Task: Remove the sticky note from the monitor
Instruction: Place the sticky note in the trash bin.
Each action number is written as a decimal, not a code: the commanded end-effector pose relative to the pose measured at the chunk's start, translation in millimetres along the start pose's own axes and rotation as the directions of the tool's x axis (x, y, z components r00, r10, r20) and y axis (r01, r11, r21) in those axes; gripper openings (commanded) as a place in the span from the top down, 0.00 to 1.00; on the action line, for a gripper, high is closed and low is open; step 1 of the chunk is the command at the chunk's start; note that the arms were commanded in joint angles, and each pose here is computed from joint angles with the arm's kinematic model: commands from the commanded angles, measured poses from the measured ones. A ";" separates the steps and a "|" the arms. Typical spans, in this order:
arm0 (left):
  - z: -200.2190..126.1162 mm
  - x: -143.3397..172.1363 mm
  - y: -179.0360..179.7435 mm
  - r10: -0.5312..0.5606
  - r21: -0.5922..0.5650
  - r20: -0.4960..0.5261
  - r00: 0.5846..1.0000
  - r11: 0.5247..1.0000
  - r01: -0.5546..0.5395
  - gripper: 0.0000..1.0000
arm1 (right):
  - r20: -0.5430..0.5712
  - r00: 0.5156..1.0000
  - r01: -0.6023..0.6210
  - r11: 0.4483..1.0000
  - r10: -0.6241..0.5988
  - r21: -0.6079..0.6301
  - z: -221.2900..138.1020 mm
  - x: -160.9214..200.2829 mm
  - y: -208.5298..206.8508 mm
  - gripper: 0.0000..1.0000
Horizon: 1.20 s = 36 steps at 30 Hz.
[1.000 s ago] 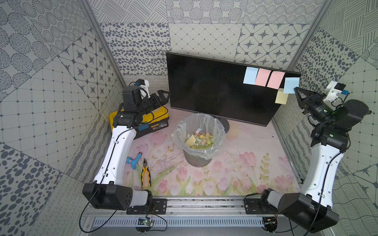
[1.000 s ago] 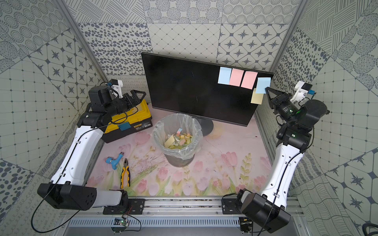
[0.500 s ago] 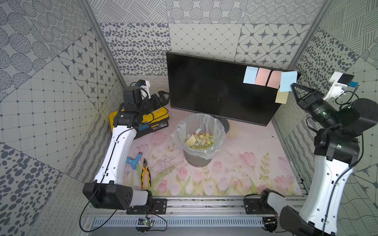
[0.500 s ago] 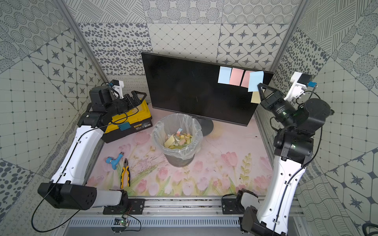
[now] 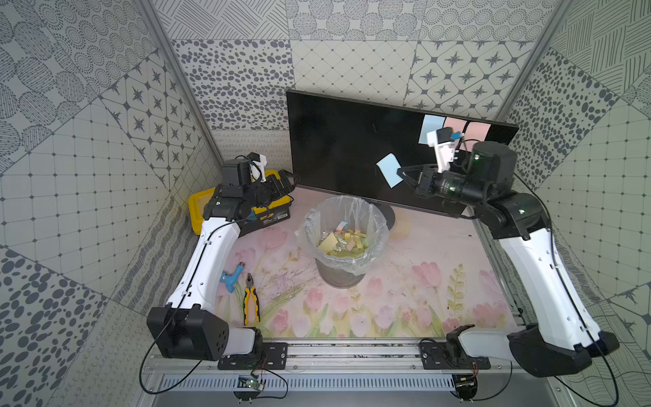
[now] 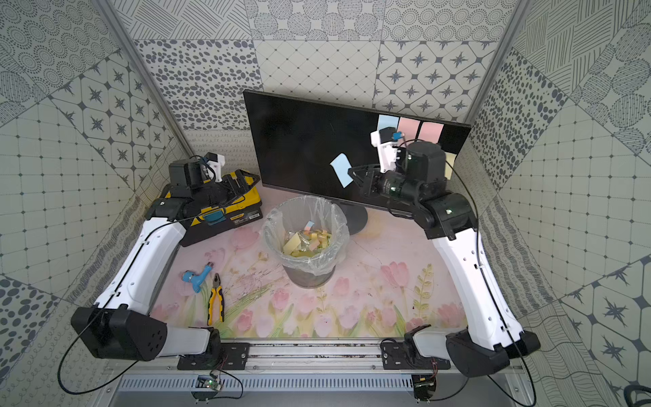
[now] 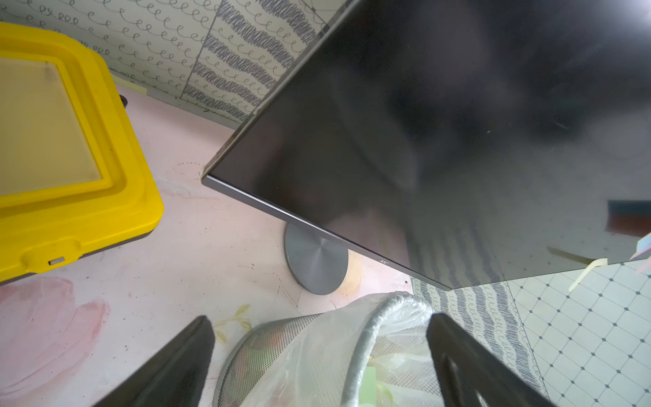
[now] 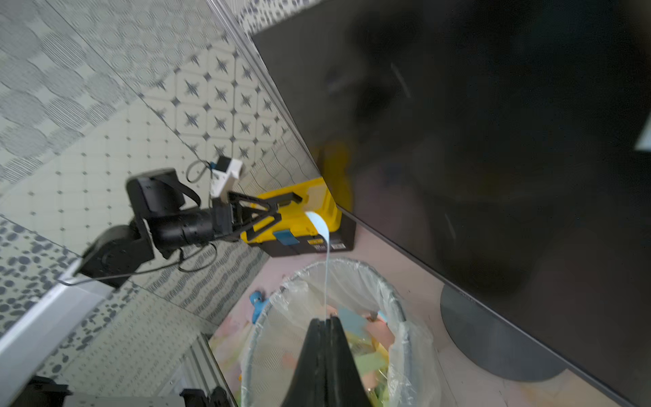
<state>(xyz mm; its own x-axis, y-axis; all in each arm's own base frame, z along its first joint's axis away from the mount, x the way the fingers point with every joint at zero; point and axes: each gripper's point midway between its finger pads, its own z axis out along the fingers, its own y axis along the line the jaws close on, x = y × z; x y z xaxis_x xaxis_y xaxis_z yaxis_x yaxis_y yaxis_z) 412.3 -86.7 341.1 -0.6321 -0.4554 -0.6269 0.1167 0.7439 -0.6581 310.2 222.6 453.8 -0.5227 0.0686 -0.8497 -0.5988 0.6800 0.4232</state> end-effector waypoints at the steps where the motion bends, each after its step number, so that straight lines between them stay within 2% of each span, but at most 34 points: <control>1: -2.4 5.3 5.2 -0.018 0.001 -0.006 1.000 1.000 0.018 0.01 | -0.111 0.988 0.117 0.990 -0.108 0.074 14.3 26.7 -4.9 1.00; 10: -2.5 9.3 8.9 -0.010 -0.013 -0.014 1.000 1.000 0.010 0.01 | -0.327 0.925 0.215 0.976 -0.194 0.030 66.8 90.9 4.5 1.00; 15: 0.3 14.7 8.8 -0.032 0.006 -0.032 0.999 0.999 0.032 0.01 | -0.437 0.865 0.284 0.959 -0.247 0.019 88.6 124.4 3.3 1.00; 22: 5.1 14.3 4.6 -0.028 0.045 -0.038 0.999 0.999 0.030 0.01 | -0.514 0.812 0.321 0.947 -0.276 -0.001 110.6 152.8 2.8 1.00; 28: 5.4 13.5 3.5 -0.022 0.052 -0.035 0.999 0.998 0.024 0.01 | -0.553 0.786 0.329 0.944 -0.276 -0.004 123.2 168.6 0.9 0.99; 31: 5.6 14.0 3.6 -0.021 0.053 -0.037 0.999 0.998 0.023 0.01 | -0.568 0.772 0.340 0.940 -0.283 -0.007 127.6 174.4 0.9 0.87; 36: 5.0 15.2 4.4 -0.016 0.050 -0.038 0.999 0.999 0.018 0.01 | -0.573 0.764 0.368 0.930 -0.296 0.010 128.2 172.1 -1.8 0.52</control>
<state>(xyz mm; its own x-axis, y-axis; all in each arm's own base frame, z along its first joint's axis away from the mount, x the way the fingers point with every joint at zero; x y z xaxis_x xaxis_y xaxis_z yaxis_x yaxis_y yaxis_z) 404.7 -91.2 316.8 -0.6783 -0.4595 -0.5733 0.0886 0.7234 -0.6847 293.3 325.7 256.4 -0.5924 -0.5698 -0.5695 -0.7420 0.6613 0.1102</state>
